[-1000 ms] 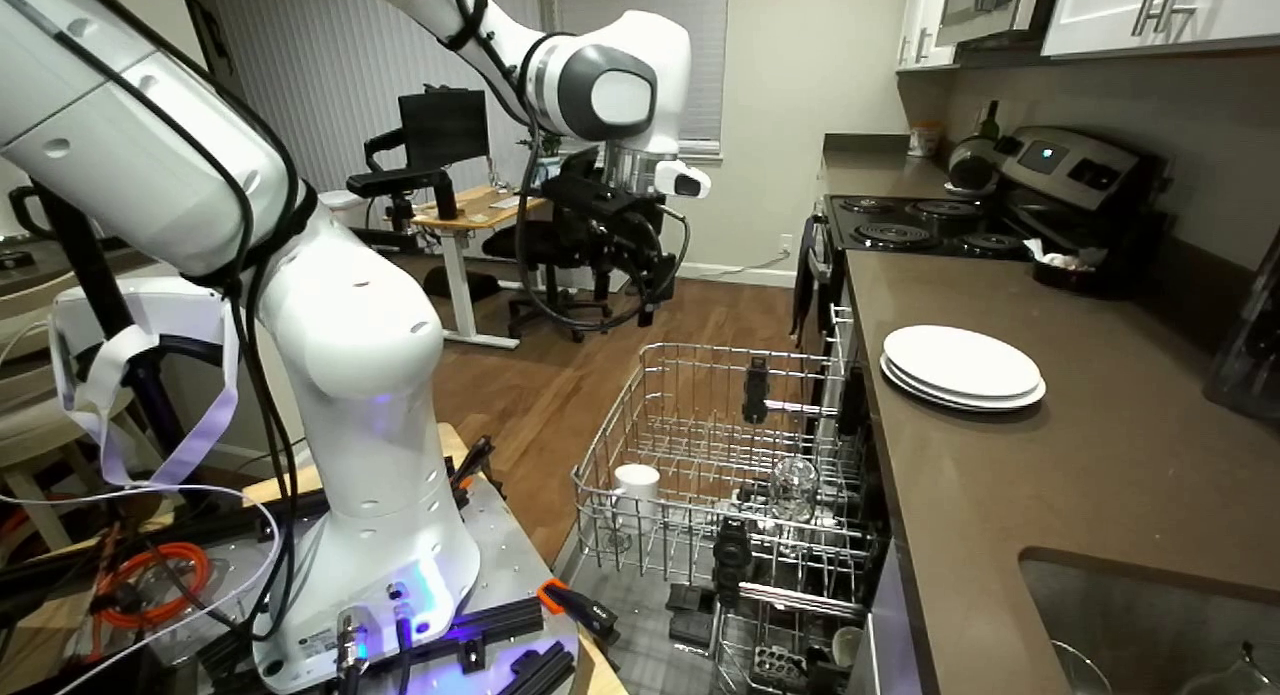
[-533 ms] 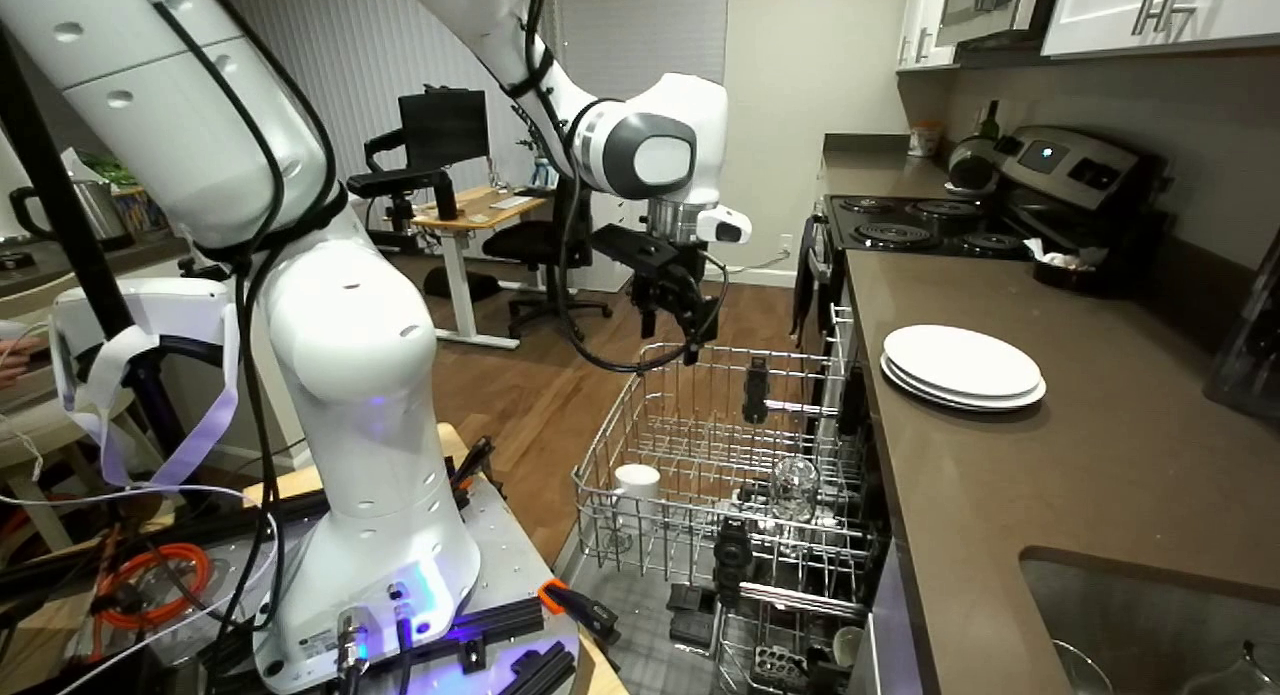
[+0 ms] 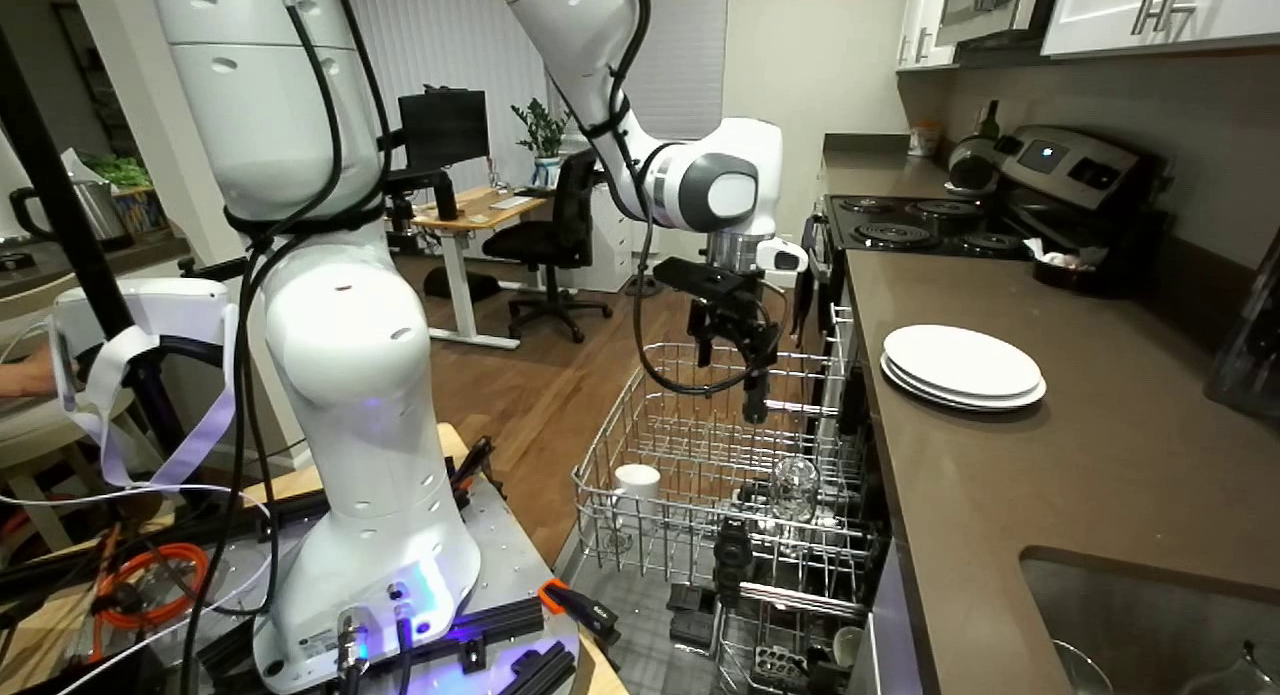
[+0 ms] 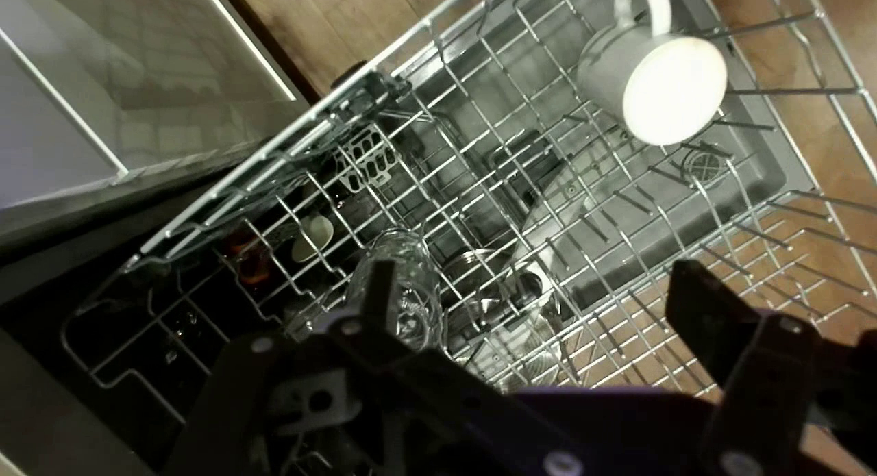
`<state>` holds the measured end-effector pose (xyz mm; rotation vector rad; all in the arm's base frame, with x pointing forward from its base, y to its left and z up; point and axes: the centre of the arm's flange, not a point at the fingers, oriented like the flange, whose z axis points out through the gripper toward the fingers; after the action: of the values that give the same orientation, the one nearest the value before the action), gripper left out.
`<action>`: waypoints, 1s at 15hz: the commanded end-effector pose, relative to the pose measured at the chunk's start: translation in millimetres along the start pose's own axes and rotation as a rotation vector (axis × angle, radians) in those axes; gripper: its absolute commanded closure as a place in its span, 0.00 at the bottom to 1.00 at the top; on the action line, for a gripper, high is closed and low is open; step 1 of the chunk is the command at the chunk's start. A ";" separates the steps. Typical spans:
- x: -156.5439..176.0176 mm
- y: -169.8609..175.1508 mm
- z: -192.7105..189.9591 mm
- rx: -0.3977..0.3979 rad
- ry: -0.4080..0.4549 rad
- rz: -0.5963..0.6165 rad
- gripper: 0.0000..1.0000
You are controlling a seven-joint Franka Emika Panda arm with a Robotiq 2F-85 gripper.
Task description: Move the glass jar to the left side of the dishwasher rack
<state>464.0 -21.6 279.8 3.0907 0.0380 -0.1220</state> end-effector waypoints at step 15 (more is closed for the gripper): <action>60.0 12.3 85.0 0.059 0.024 0.131 0.00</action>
<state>515.2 -40.2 232.7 3.1139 -0.0842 -0.1290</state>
